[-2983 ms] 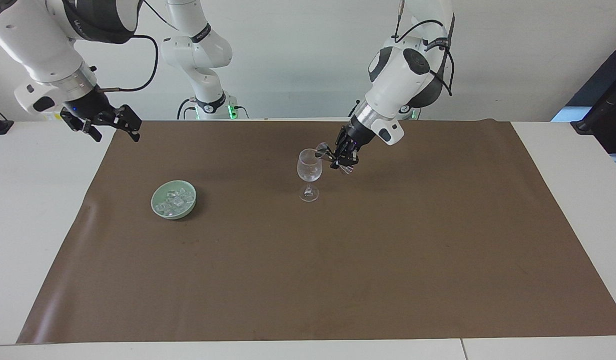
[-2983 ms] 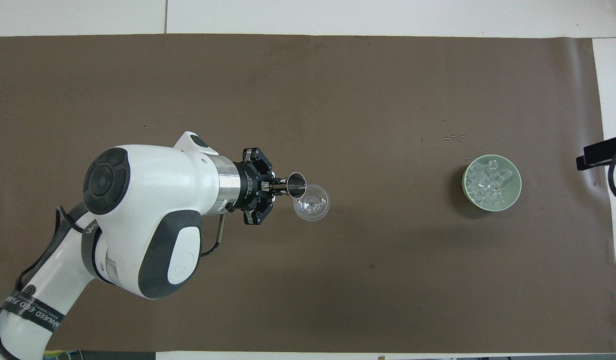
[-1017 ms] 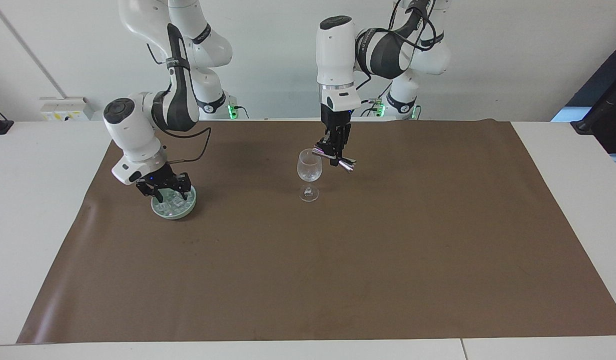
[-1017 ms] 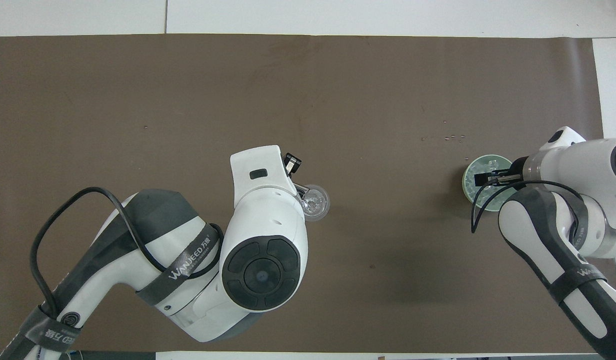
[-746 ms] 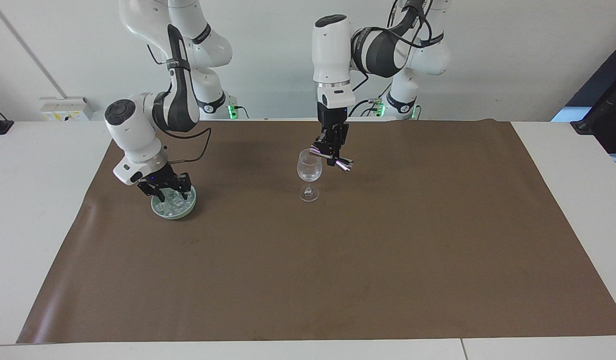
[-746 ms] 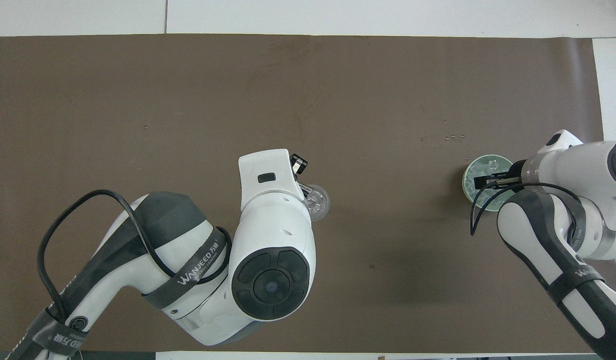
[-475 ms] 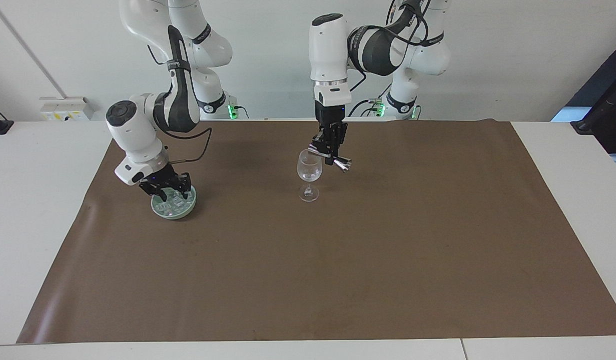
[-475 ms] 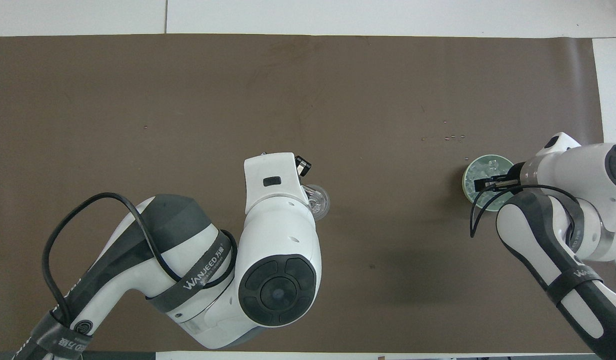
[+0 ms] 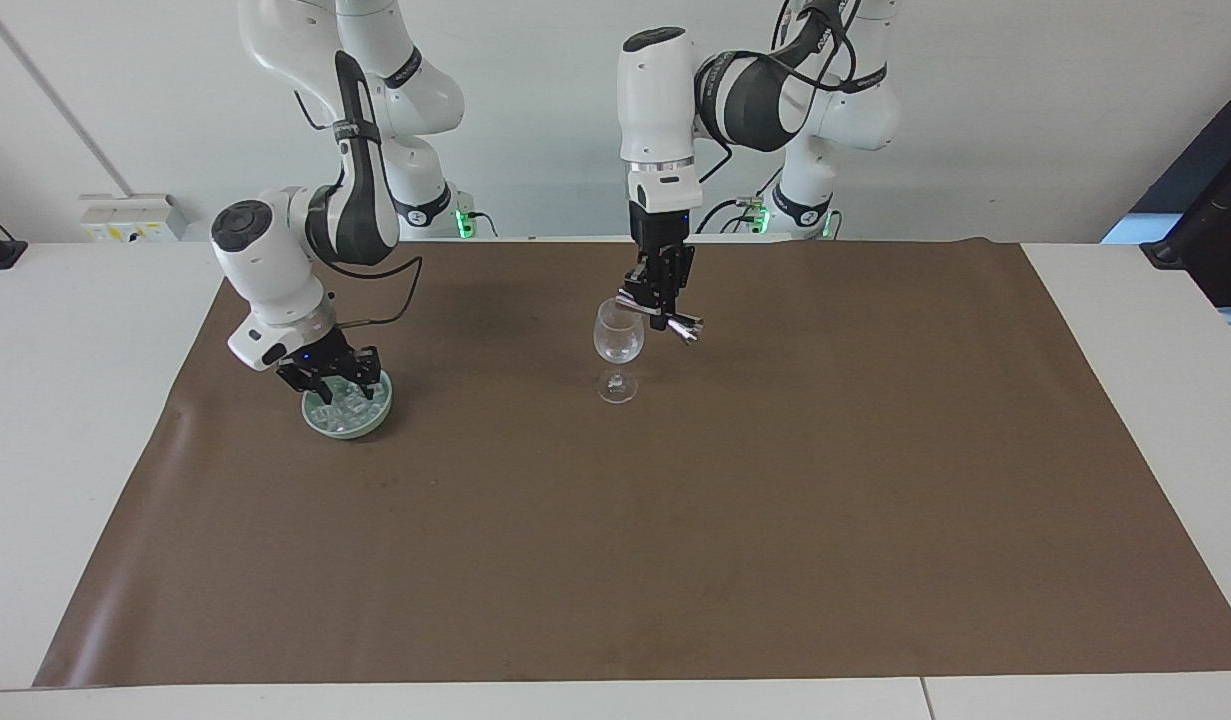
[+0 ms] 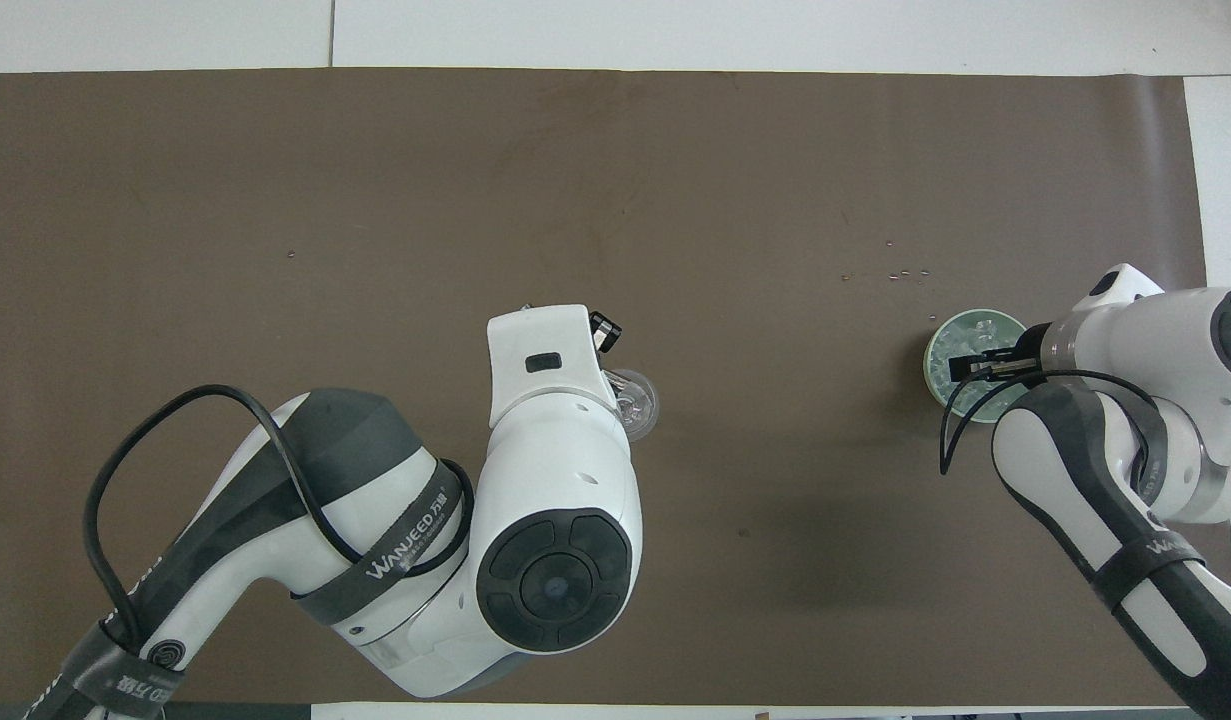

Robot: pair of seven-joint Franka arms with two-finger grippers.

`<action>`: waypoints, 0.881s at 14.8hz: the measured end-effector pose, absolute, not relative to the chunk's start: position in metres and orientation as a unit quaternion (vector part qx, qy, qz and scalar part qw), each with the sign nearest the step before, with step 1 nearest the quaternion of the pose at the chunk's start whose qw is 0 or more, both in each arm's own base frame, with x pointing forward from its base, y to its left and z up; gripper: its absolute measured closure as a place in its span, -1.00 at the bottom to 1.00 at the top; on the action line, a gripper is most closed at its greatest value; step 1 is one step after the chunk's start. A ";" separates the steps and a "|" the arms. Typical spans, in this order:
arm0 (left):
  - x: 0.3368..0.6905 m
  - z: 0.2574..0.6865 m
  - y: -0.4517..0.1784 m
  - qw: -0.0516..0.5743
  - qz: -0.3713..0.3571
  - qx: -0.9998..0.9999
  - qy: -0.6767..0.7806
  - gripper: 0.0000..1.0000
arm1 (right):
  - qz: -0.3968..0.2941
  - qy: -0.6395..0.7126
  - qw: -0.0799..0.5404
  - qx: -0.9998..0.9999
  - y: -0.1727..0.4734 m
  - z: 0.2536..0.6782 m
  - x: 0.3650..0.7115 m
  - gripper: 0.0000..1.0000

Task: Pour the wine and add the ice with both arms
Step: 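Pour the silver cup into the glass while the right gripper grips ice, then carry the silver cup back with the left gripper toward its spot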

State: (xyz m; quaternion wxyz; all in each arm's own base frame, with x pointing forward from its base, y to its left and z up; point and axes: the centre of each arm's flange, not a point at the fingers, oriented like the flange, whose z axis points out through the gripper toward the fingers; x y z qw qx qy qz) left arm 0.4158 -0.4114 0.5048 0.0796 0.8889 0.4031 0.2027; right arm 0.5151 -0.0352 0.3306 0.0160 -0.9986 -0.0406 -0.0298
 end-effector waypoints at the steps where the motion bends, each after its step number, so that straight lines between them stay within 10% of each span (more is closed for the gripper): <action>1: 0.416 0.505 -0.411 0.081 0.197 0.888 0.408 0.57 | -0.029 -0.041 0.016 -0.999 -0.035 0.330 0.515 -0.27; 13: 0.488 0.500 -0.323 0.167 -0.056 0.811 0.558 0.57 | -0.023 -0.053 0.015 -0.998 -0.043 0.321 0.514 -0.28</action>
